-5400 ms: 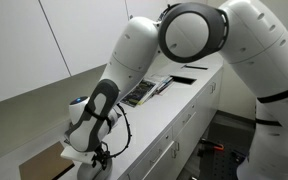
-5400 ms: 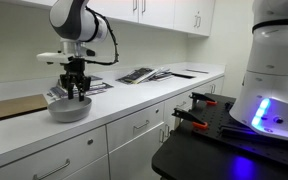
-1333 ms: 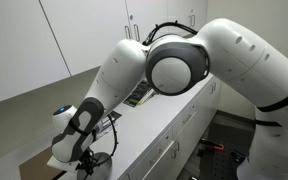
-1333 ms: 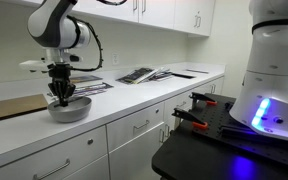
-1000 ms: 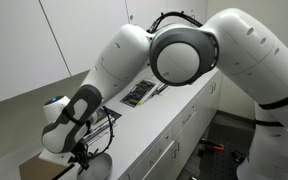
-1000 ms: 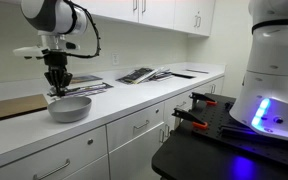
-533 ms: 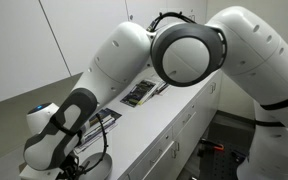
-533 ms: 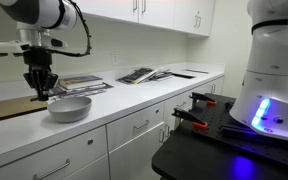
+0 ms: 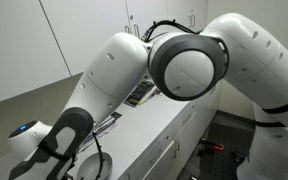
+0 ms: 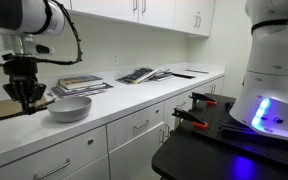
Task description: Get the pen from the grey bowl then put it on the table
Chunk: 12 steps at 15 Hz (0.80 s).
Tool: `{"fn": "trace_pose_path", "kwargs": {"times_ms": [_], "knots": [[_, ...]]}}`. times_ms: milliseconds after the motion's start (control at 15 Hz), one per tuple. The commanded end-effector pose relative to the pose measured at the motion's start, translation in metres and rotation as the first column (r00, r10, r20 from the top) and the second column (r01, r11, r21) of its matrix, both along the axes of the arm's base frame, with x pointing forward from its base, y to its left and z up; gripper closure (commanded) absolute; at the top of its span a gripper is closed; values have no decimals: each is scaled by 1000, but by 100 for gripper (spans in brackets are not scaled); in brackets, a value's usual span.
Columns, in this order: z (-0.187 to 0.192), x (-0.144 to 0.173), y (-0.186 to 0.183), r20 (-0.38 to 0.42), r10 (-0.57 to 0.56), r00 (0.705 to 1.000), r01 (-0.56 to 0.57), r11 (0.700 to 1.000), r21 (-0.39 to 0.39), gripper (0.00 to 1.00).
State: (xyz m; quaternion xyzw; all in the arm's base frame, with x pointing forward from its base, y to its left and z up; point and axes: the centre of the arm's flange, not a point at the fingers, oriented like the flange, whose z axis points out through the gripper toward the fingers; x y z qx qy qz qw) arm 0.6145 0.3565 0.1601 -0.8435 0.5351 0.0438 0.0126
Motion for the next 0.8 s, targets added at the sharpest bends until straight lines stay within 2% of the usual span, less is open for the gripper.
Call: {"fn": "trace_pose_path", "kwargs": {"times_ms": [0,333,733], "knots": [[-18,13,10,-10,22,1000,-22,1000,-3,97],[-40,22,12,-13,14,1000,-14,1000,7,97],[-21,34,6,8,-8,1000,8,999,34,97]]}}
